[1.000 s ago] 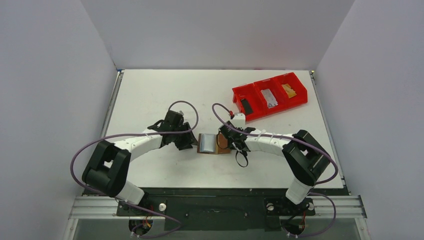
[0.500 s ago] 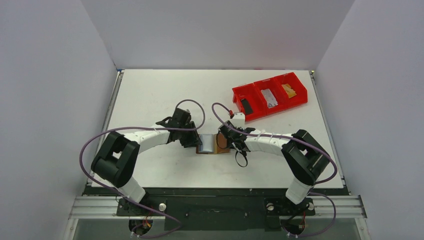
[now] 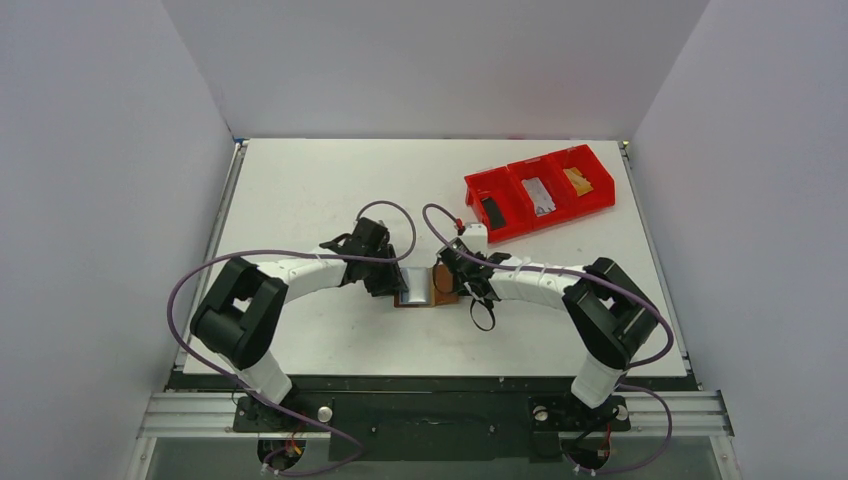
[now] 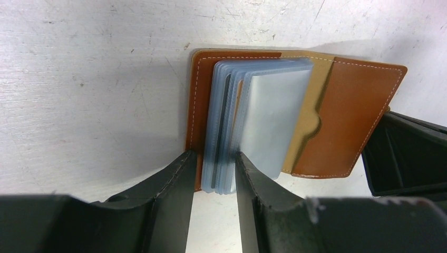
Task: Take the credit cards out of the card holder
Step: Open the card holder at the center of the board.
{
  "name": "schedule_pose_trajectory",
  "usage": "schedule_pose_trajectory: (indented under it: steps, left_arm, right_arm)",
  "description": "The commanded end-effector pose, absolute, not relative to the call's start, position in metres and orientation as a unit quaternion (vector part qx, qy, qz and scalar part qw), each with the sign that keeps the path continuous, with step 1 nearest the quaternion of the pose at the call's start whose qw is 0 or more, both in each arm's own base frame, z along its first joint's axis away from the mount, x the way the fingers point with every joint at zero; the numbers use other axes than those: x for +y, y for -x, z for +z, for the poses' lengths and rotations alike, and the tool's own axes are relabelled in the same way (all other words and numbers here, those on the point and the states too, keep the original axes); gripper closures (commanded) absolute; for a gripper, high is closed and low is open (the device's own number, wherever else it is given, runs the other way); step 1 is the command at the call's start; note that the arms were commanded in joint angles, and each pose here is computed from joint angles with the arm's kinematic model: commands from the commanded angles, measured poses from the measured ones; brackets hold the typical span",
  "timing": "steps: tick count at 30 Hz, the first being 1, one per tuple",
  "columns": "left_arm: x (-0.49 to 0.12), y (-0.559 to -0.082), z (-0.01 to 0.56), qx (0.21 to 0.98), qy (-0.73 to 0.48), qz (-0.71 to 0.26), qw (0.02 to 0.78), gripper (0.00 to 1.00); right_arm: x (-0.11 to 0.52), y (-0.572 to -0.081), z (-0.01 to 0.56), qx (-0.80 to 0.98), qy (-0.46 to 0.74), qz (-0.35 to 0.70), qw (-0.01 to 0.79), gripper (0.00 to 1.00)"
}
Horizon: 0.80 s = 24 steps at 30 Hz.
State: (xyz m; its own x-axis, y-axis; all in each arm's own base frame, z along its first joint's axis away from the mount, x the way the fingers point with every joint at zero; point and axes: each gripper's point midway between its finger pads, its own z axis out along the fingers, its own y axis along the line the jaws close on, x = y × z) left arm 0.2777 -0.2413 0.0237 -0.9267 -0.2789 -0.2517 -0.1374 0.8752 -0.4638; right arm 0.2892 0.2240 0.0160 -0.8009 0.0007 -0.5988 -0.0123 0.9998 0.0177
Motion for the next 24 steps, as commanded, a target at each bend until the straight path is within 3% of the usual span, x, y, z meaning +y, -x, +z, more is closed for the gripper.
schedule_pose_trajectory:
  steps: [1,3,6,8,10,18,24]
  left_arm:
    - [-0.239,-0.280,0.017,0.957,0.121,-0.208,0.164,0.70]
    - [-0.237,-0.278,0.018,0.956,0.127,-0.208,0.165,0.71]
    - [-0.234,-0.275,0.021,0.953,0.134,-0.210,0.170,0.73]
    - [-0.233,-0.274,0.023,0.952,0.137,-0.211,0.172,0.74]
    - [-0.233,-0.273,0.025,0.951,0.138,-0.215,0.174,0.74]
    - [-0.239,-0.275,0.033,0.948,0.130,-0.230,0.177,0.74]
    - [-0.229,-0.277,0.042,0.943,0.150,-0.227,0.193,0.70]
  right_arm:
    - [0.250,-0.303,0.049,0.940,0.003,0.070,0.334,0.99]
    - [0.252,-0.306,0.065,0.936,0.004,0.078,0.342,0.89]
    - [0.251,-0.307,0.085,0.933,0.006,0.080,0.350,0.62]
    - [0.251,-0.308,0.101,0.929,0.005,0.085,0.360,0.51]
    - [0.251,-0.308,0.119,0.925,0.002,0.092,0.369,0.46]
    - [0.295,-0.288,0.185,0.900,0.042,0.163,0.403,0.43]
    - [0.331,-0.279,0.154,0.910,0.067,0.193,0.360,0.44]
